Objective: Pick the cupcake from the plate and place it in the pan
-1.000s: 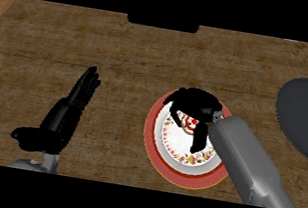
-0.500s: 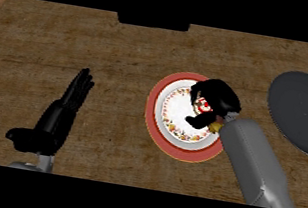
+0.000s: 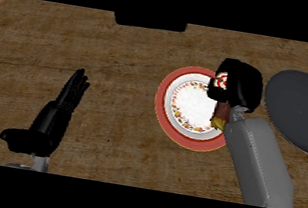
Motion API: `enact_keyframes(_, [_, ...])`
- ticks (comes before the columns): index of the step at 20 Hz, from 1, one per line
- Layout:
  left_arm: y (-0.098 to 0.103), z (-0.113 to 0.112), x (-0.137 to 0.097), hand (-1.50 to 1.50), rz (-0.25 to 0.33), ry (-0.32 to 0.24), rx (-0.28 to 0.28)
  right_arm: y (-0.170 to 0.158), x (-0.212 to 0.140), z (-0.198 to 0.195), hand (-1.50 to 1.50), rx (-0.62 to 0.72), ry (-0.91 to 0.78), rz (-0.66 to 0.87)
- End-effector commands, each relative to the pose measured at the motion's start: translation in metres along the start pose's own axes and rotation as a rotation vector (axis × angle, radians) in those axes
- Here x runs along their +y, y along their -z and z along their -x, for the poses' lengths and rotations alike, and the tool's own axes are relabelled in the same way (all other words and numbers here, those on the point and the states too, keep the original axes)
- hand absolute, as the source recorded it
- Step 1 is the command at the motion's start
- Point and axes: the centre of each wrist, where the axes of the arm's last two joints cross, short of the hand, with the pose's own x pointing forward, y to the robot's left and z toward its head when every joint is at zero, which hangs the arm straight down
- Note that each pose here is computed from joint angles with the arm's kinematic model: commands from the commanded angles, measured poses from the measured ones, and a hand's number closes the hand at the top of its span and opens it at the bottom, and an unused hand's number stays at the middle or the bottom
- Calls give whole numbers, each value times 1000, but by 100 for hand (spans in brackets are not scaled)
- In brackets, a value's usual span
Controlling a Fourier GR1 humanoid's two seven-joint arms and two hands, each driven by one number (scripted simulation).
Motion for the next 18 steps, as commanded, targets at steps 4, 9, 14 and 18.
enact_keyframes(4, [1,4,4,0,37,-12,-5,-41,-50,-21,150,181,146,269])
enact_keyframes(9, [22,-8,-7,0,36,0,-31,-42,-66,19,150,298,249,329])
enact_keyframes(14, [8,-1,-10,0,41,-15,-30,-43,-72,80,150,374,262,432])
enact_keyframes(18, [17,-7,-14,0,44,-18,-32,-24,-86,119,150,383,223,483])
